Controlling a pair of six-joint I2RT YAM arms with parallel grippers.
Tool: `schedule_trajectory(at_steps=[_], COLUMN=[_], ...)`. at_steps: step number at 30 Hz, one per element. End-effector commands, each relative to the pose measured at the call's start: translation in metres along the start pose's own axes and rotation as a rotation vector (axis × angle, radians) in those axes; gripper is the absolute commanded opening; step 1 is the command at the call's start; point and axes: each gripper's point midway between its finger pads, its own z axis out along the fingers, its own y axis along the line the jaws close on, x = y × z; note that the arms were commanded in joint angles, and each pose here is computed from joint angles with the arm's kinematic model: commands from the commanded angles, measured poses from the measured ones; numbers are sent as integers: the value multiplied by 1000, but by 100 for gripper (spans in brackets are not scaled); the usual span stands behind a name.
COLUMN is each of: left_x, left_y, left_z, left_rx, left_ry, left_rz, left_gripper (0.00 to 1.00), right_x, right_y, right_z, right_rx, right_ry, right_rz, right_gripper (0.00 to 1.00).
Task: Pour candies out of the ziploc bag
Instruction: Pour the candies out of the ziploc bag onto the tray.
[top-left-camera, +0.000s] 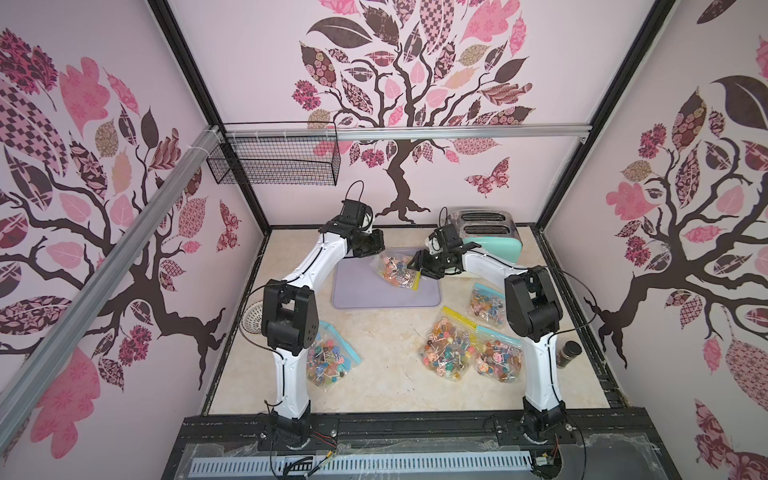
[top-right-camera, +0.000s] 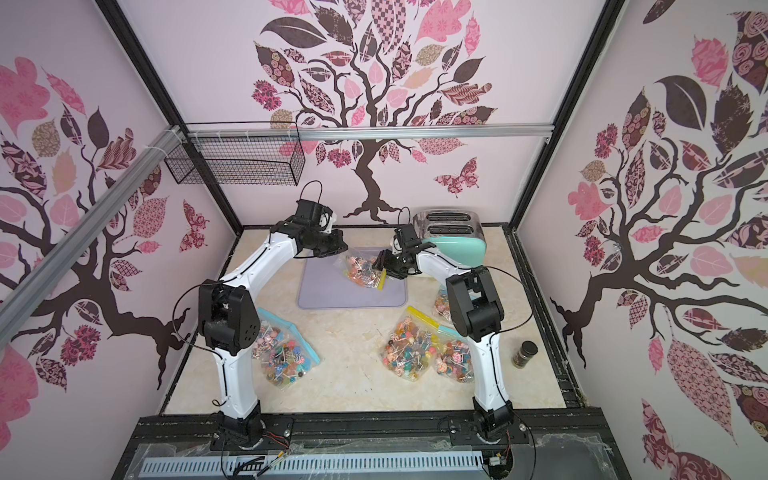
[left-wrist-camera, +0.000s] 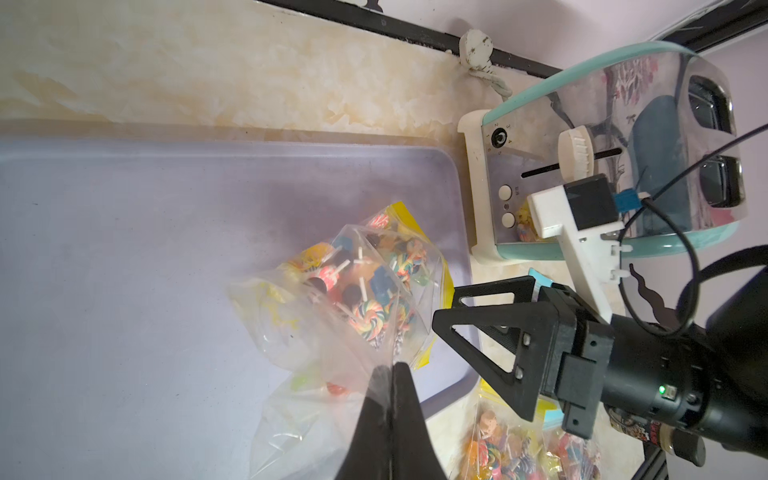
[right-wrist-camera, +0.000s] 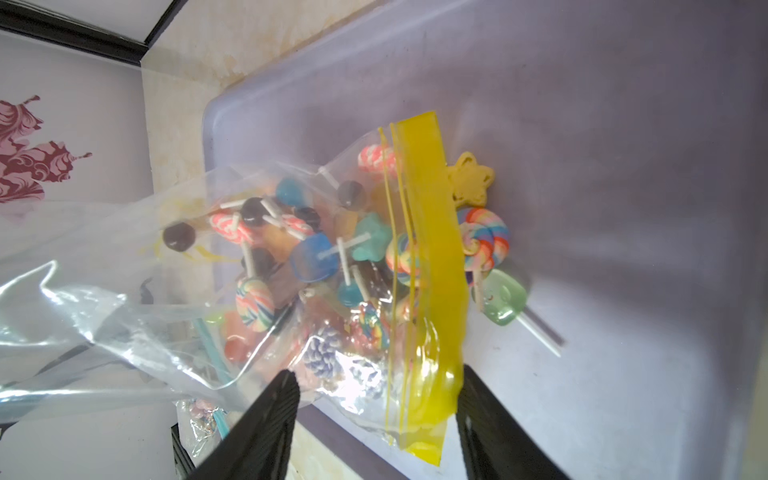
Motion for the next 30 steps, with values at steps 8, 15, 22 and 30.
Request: schedule_trajectory(at_steps=[8,15,22,30], left_x=[-36,-34,-30,-32], left_y=[-19,-10,-8,-5], left_z=[-69,-75,-77,-100], left_rx=[-79,-138,-148,-204], left_ry=[-140,-138,-126,-149], left_rz=[103,107,106,117], left_gripper=[0,0,0,0], right_x=[0,2,3,8], right_y=[17,19,22,23], right_z=[-20,-24,-31,-41], right_rx=[-58,-65,-68,-50], right_ry=[-17,-18,-21,-21], right_rz=[-8,-12,-24,-55], right_gripper=[71,76,77,78])
